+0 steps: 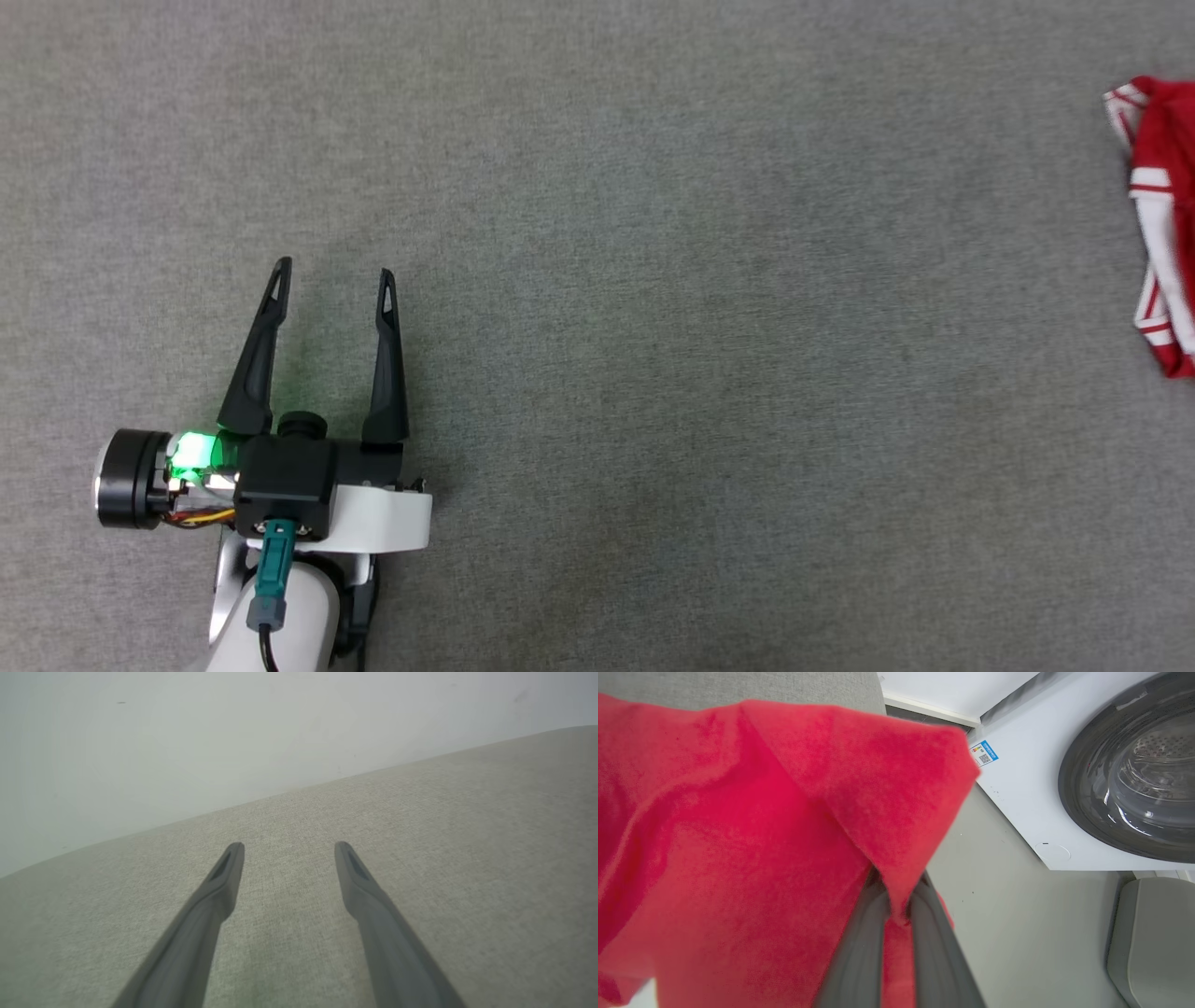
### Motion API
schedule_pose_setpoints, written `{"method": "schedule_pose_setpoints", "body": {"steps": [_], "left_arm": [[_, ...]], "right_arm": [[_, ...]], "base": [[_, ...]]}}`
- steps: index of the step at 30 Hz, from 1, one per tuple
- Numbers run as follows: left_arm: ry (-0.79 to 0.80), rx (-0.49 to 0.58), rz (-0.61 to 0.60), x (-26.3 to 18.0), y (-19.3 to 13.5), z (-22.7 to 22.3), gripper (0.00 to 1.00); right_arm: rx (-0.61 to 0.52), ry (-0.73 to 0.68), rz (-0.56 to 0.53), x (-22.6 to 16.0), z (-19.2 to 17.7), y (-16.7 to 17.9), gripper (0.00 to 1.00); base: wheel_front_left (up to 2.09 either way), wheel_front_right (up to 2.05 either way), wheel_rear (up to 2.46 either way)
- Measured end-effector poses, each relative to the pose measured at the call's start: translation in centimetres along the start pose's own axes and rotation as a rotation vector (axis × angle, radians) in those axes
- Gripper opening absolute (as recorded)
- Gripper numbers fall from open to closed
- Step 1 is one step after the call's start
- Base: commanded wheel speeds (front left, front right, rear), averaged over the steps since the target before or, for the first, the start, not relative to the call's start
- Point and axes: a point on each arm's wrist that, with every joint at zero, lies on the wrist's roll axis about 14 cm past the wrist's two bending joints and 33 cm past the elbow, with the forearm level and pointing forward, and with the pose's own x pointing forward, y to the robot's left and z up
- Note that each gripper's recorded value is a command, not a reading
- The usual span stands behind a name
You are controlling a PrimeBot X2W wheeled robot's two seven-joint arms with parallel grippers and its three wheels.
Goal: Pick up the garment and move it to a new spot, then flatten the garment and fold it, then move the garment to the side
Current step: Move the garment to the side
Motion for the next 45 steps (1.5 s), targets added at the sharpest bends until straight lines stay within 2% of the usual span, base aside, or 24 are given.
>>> {"method": "schedule_pose_setpoints", "body": {"steps": [6, 7, 8, 13, 19, 23, 28, 34, 39, 45], "left_arm": [[0.018, 0.006, 0.010, 0.2, 0.4, -1.0, 1.00], [0.017, 0.006, 0.013, 0.2, 0.5, -1.0, 1.00], [0.014, 0.008, 0.017, 0.2, 0.5, -0.8, 1.00], [-0.008, 0.006, 0.028, -0.3, 0.6, 0.7, 1.00], [-0.011, -0.002, 0.062, -2.5, 1.1, 2.4, 1.00], [-0.022, -0.010, 0.100, -4.1, 1.9, 3.8, 1.00], [-0.035, -0.005, 0.138, -6.3, 2.9, 5.3, 1.00], [-0.049, -0.005, 0.183, -8.8, 4.3, 6.6, 1.00], [-0.060, -0.012, 0.220, -10.6, 5.1, 7.4, 1.00], [-0.063, -0.014, 0.248, -12.4, 5.9, 7.8, 1.00]], "right_arm": [[0.045, 0.047, -0.025, 1.9, -1.2, 0.4, 0.01], [0.054, 0.048, -0.024, 2.0, -1.3, 0.7, 0.88], [0.063, 0.047, -0.022, 2.0, -1.4, 0.9, 1.00], [0.101, -0.043, -0.028, 1.0, 0.2, 0.6, 1.00], [0.129, -0.312, 0.006, -2.3, 4.4, 1.6, 1.00], [0.154, -0.568, 0.005, -6.3, 8.3, 1.4, 1.00], [0.208, -0.827, 0.033, -11.5, 11.3, 3.2, 1.00], [0.285, -1.059, 0.131, -17.9, 13.4, 7.8, 1.00], [0.350, -1.121, 0.252, -21.5, 13.0, 12.6, 1.00], [0.409, -1.086, 0.362, -23.7, 10.8, 17.3, 1.00]], "base": [[0.00, 0.00, 0.00], [0.00, 0.00, 0.00], [0.00, 0.00, 0.00], [0.00, 0.00, 0.00], [0.00, 0.00, 0.00], [0.00, 0.00, 0.00], [0.00, 0.00, 0.00], [0.00, 0.00, 0.00], [0.00, 0.00, 0.00], [0.00, 0.00, 0.00]]}}
